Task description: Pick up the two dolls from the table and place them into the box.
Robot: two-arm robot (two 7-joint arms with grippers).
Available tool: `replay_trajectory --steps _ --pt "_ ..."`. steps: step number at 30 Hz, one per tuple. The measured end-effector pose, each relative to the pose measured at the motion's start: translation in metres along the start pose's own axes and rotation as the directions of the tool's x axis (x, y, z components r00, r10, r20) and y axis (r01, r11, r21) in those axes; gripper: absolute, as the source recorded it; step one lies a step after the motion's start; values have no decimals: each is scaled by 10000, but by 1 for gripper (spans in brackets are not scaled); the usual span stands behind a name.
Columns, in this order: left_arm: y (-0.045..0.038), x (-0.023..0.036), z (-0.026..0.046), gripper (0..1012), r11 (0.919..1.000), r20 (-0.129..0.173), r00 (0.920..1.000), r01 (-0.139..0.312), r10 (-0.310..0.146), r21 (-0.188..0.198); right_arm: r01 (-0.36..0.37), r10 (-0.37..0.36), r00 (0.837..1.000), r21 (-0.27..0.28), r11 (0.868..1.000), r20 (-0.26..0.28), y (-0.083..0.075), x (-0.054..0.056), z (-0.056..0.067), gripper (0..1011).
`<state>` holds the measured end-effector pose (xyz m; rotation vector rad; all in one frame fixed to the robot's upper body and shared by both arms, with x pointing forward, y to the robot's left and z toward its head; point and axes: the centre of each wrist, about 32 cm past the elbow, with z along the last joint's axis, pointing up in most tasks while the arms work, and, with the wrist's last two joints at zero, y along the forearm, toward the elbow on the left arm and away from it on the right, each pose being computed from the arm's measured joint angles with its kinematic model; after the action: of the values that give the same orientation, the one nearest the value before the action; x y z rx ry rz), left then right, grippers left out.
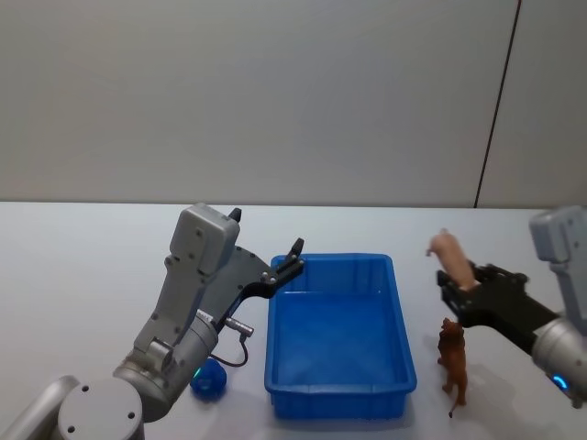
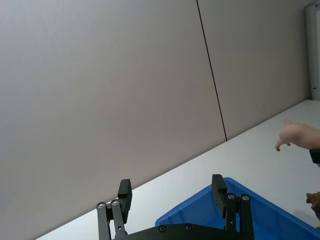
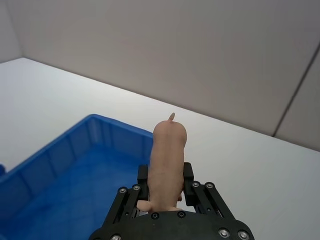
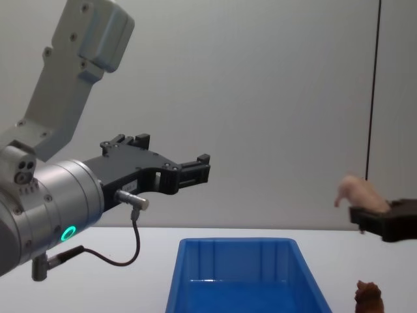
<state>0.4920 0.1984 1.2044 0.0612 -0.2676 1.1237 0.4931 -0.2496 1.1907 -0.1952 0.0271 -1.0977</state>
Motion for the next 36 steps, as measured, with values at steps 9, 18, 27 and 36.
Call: replay_trajectory --steps 9,18,27,36 --pt "0 0 0 1002 10000 0 10000 0 0 0 -1246 1247 9922 -106 9922 45 133 -149 110 368" --pt "0 0 0 1002 10000 0 10000 0 0 0 -2349 2337 9720 -734 9693 -237 299 -347 89 450" --pt "0 0 0 1001 10000 0 10000 0 0 0 -2926 2894 9562 -1167 9491 -435 405 -502 21 772" --pt "0 0 0 1002 10000 0 10000 0 0 -1 -2615 2598 9652 -901 9610 -304 347 -490 -7 1001"
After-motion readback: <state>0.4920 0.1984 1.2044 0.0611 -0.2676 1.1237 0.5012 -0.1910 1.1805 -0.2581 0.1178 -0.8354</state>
